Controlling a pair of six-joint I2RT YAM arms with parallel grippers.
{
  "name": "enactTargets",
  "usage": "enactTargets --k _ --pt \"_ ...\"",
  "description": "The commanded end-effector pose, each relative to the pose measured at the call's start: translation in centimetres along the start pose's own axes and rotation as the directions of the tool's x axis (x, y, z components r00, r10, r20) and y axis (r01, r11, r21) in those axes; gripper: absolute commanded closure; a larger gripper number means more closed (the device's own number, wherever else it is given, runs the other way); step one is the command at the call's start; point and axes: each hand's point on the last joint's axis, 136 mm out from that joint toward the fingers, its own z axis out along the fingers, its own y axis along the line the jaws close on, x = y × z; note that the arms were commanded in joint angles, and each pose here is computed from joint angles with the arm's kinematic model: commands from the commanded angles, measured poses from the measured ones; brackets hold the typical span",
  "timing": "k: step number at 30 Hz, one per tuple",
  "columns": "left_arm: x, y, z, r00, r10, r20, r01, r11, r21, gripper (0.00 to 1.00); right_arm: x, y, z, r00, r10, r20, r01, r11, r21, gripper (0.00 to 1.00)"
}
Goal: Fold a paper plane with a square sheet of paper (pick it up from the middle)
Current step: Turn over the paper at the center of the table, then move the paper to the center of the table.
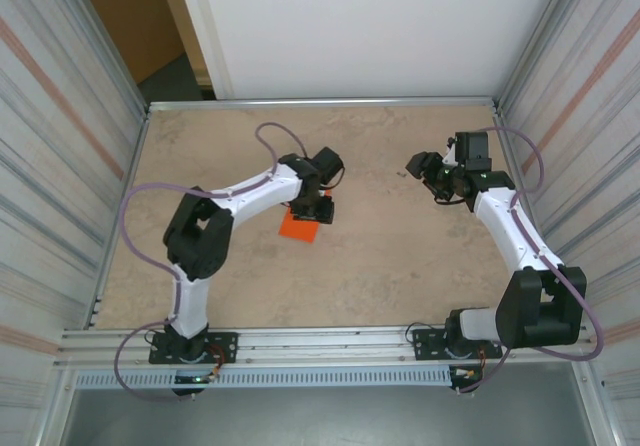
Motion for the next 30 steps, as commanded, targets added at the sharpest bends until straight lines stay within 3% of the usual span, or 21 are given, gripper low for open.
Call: enactTargets --k 1,6,10,14,20,30 --pt "-2.8 -2.0 -4.7 0.988 -0.117 0.105 0.078 0.945 0.319 0.46 1.6 0.7 1.2 0.997 -0.054 -0.059 0.054 0.998 0.011 0.44" --pt "-3.1 3.6 -6.0 0.938 -0.319 0.137 0.242 0.885 0.398 0.37 6.3 3.9 4.7 0.969 -0.16 -0.188 0.161 0.987 -0.007 0.47" --pt "-2.0 8.6 -6.2 0.876 -0.46 0.147 0.358 0.823 0.44 0.19 11.0 7.0 8.0 0.924 -0.243 -0.295 0.239 0.97 -0.051 0.53" --pt "-0.8 11.6 -7.0 0.848 -0.5 0.173 0.384 0.807 0.449 0.02 15.2 8.9 10.8 0.874 -0.313 -0.372 0.307 0.949 -0.076 0.63" --pt "0.2 13.4 -7.4 0.832 -0.523 0.186 0.402 0.798 0.448 0.01 20.4 10.9 13.6 0.788 -0.391 -0.475 0.373 0.918 -0.137 0.68" --pt "-0.1 13.4 -6.7 0.825 -0.546 0.147 0.436 0.78 0.448 0.01 24.7 8.8 17.0 0.643 -0.433 -0.631 0.46 0.878 -0.134 0.7"
